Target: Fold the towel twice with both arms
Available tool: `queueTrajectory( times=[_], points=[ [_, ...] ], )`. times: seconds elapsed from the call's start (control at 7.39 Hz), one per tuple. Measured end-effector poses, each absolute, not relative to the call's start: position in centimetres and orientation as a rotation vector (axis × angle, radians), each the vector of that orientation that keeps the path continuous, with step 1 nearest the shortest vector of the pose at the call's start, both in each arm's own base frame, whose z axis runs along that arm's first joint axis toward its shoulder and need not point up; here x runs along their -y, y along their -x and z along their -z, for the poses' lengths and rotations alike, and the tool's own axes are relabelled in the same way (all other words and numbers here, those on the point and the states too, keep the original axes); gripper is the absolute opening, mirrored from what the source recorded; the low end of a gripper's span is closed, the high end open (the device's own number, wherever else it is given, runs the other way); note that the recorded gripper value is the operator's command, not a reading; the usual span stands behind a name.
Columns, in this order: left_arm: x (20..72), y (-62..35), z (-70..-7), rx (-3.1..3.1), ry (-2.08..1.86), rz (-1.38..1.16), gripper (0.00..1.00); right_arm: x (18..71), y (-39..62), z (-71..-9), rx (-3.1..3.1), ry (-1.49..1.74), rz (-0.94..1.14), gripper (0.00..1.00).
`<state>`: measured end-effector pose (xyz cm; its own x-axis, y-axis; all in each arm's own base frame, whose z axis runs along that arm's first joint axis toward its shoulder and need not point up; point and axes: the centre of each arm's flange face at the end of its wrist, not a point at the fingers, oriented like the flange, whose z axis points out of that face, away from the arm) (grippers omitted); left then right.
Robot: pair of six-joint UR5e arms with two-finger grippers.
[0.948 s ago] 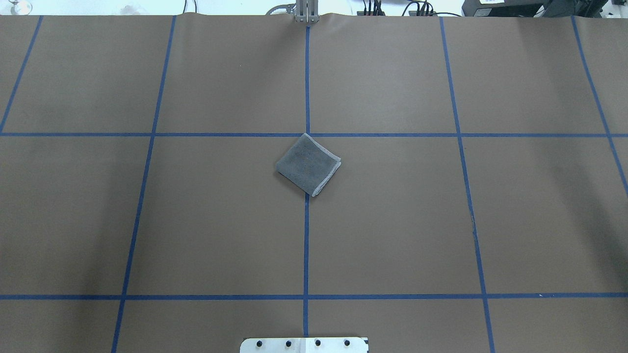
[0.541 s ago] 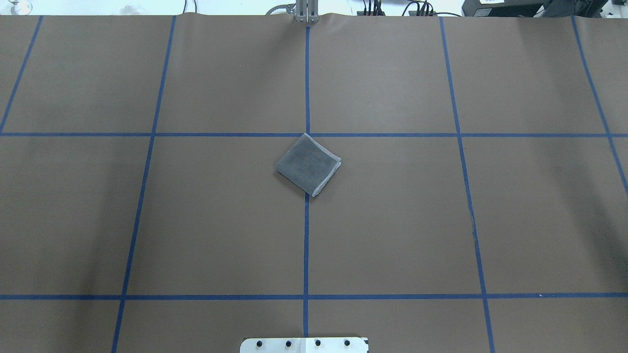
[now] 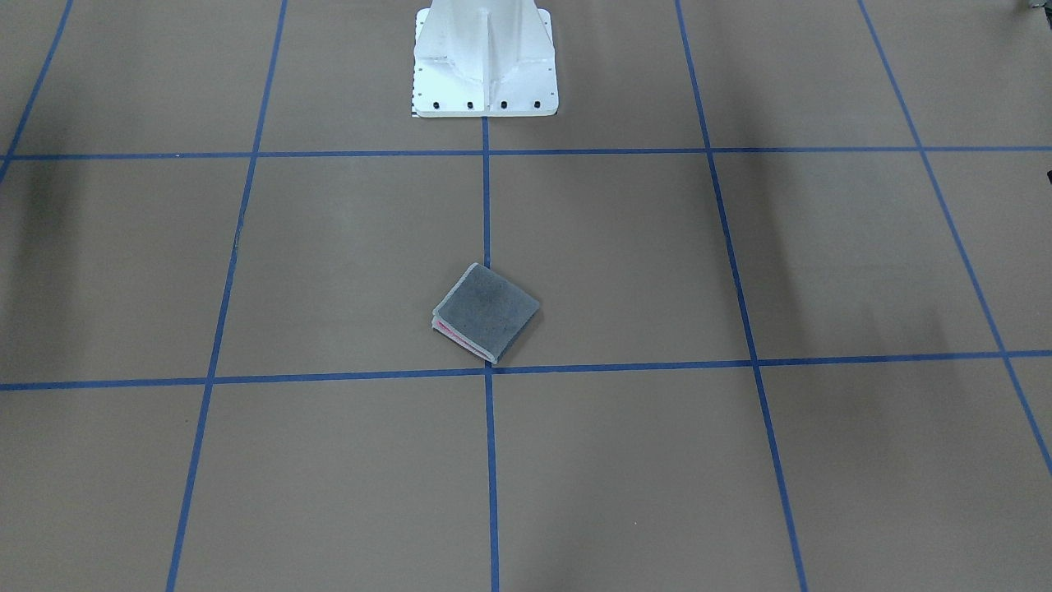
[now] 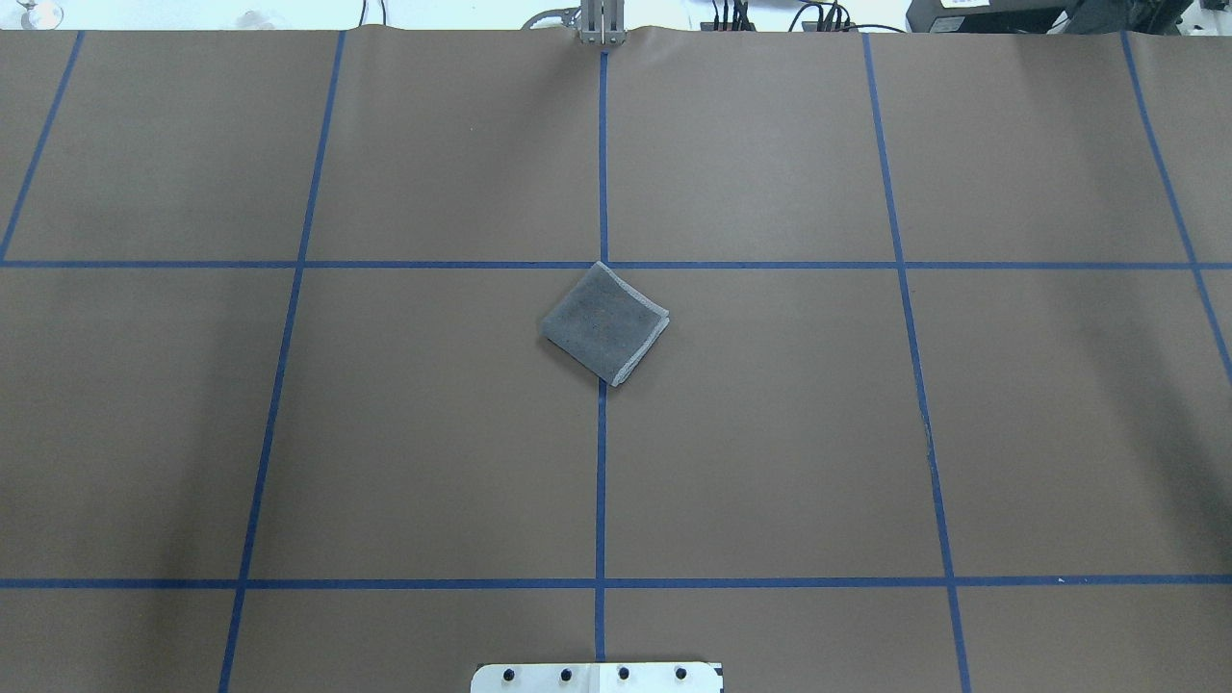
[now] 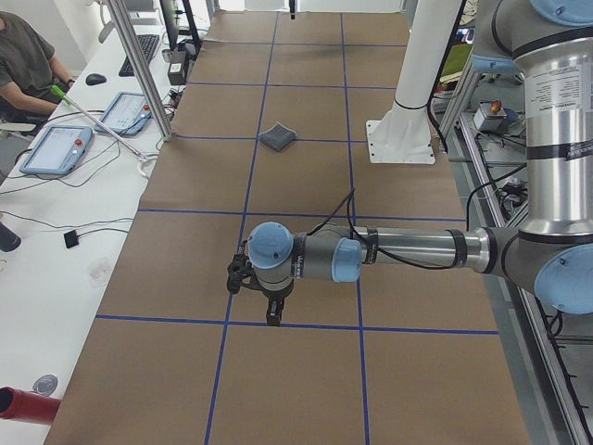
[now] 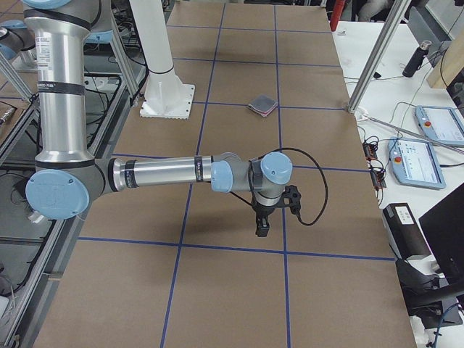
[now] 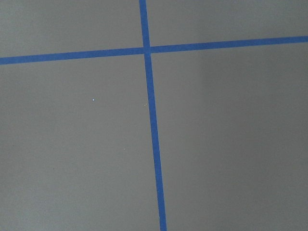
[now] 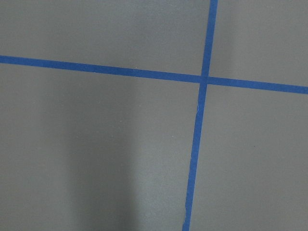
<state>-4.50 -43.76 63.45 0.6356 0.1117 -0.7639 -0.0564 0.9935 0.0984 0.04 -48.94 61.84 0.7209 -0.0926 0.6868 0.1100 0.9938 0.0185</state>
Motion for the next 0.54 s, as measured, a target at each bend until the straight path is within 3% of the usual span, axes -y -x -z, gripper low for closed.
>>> queueTrajectory(
  times=[0.54],
  points=[
    [44.5,4.5,-62.4,-0.876,-0.092,-0.110,1.00,48.7,-0.1,-63.6,0.759,0.057,0.100,1.00]
  ],
)
